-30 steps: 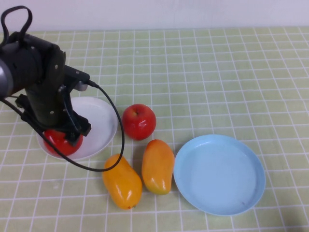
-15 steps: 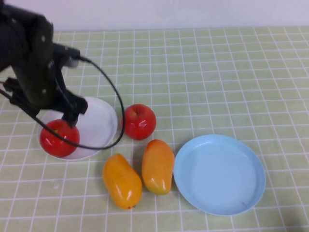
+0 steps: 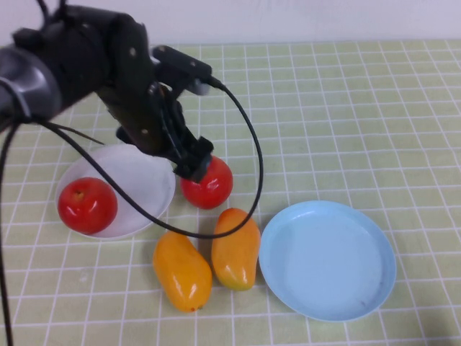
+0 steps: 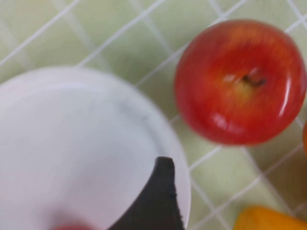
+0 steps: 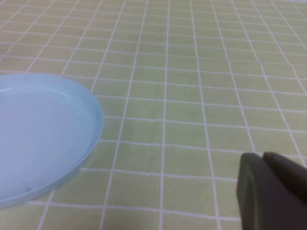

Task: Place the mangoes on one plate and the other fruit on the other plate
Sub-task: Put one type of fruit in the left plate

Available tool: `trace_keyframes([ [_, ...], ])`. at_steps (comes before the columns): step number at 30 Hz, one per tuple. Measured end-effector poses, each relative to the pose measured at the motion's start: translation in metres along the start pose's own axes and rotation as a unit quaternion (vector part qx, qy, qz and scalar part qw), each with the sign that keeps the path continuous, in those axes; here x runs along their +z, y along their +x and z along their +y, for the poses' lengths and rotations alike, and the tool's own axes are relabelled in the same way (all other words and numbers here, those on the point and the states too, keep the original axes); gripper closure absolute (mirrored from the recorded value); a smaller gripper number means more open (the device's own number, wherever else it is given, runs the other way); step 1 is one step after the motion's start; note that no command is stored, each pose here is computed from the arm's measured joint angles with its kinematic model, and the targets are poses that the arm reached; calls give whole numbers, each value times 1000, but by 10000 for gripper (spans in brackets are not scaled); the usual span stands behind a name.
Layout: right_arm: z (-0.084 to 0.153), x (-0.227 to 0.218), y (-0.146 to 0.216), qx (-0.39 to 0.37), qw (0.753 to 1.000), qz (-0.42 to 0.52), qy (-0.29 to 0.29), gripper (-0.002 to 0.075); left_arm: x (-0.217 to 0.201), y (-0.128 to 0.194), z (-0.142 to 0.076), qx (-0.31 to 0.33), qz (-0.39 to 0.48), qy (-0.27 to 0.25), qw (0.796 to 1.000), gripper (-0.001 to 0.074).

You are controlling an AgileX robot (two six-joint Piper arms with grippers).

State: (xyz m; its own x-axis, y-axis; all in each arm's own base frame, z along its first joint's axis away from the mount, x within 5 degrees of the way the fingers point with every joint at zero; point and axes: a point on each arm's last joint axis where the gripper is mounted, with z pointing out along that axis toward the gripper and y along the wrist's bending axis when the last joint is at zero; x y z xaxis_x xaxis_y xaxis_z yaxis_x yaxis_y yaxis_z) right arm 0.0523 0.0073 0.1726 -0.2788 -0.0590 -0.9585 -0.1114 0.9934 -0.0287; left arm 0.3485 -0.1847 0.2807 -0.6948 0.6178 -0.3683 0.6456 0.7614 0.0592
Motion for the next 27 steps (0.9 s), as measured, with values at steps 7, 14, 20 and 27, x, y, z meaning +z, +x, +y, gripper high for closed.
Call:
trace_keyframes([
  [7, 0, 0, 0, 0, 1000, 0, 0, 742, 30, -9, -4, 26, 6, 24, 999, 66],
  [14, 0, 0, 0, 0, 1000, 0, 0, 741, 35, -16, -6, 63, -24, 39, 997, 66],
  [20, 0, 0, 0, 0, 1000, 0, 0, 741, 36, -20, -5, 77, -47, 32, 995, 66],
  [27, 0, 0, 0, 0, 1000, 0, 0, 741, 44, -20, -5, 82, -41, 34, 995, 66],
])
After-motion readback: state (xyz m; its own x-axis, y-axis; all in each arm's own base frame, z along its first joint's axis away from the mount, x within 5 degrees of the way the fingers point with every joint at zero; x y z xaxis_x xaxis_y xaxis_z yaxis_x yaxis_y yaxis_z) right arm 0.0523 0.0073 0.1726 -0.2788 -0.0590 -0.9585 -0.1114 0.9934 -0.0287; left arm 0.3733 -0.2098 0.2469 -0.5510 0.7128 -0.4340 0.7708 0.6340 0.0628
